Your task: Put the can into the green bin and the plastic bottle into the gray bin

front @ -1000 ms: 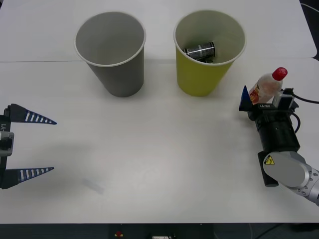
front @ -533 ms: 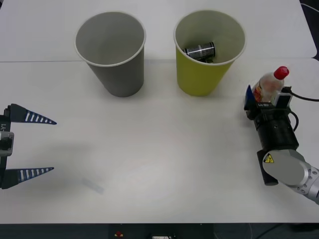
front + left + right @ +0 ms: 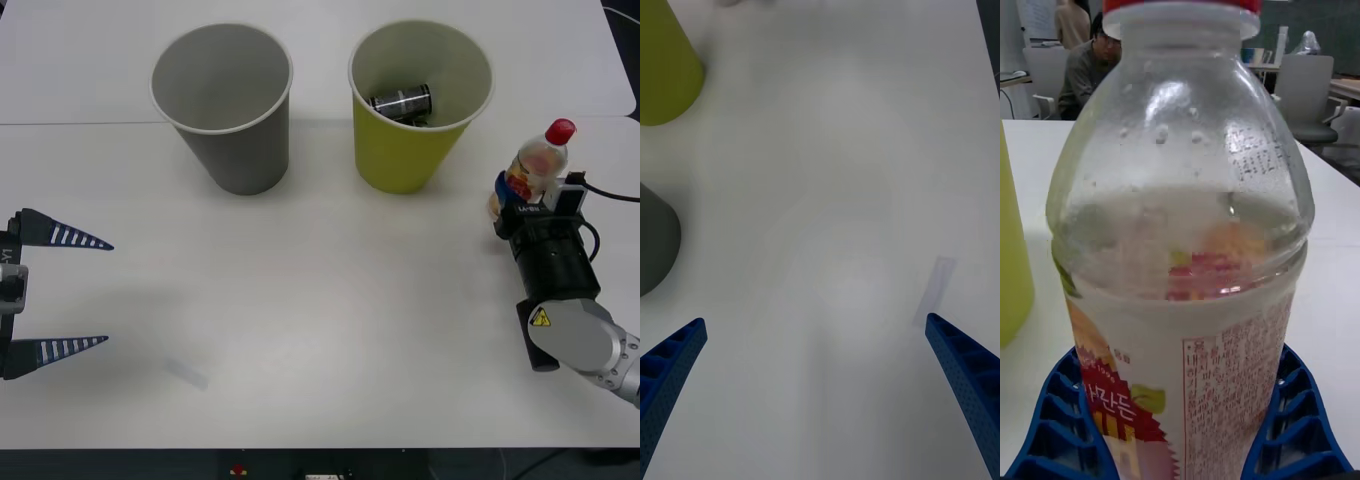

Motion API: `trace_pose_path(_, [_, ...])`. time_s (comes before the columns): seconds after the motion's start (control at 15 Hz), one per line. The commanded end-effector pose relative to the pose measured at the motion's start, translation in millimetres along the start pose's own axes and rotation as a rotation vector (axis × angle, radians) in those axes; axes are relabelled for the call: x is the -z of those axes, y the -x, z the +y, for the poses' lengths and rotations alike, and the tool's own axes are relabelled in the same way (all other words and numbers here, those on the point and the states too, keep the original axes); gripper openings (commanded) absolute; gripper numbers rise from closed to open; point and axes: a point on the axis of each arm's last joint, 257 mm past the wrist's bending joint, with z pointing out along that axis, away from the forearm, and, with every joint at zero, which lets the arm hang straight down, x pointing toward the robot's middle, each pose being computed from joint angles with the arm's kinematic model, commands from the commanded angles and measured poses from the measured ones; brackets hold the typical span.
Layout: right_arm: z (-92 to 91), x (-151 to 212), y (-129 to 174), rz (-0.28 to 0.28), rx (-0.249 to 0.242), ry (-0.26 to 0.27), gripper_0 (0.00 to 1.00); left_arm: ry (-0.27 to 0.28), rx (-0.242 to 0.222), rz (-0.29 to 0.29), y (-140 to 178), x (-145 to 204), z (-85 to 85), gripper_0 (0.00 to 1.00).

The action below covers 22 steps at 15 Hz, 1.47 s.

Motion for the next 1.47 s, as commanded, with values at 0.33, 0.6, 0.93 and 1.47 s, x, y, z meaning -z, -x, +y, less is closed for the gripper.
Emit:
trace_pose_path(0.33, [12.2, 24.7, 22.7, 0.036, -0.059, 0.108, 0.00, 0.000, 0.000, 0.000, 0.0, 0.0, 0.0, 1.00])
trace_pose_path(0.6, [17.4, 57.0, 49.5, 0.081, -0.091, 0.202, 0.00, 0.000, 0.000, 0.000, 0.0, 0.0, 0.0, 1.00])
trace_pose_path(0.93, [24.9, 93.5, 82.9, 0.148, -0.047, 0.327, 0.00, 0.000, 0.000, 0.000, 0.0, 0.0, 0.0, 1.00])
trace_pose_path(1.47, [49.2, 139.9, 105.0, 0.269, 0.302, 0.574, 0.00, 0.000, 0.000, 0.000, 0.0, 0.0, 0.0, 1.00])
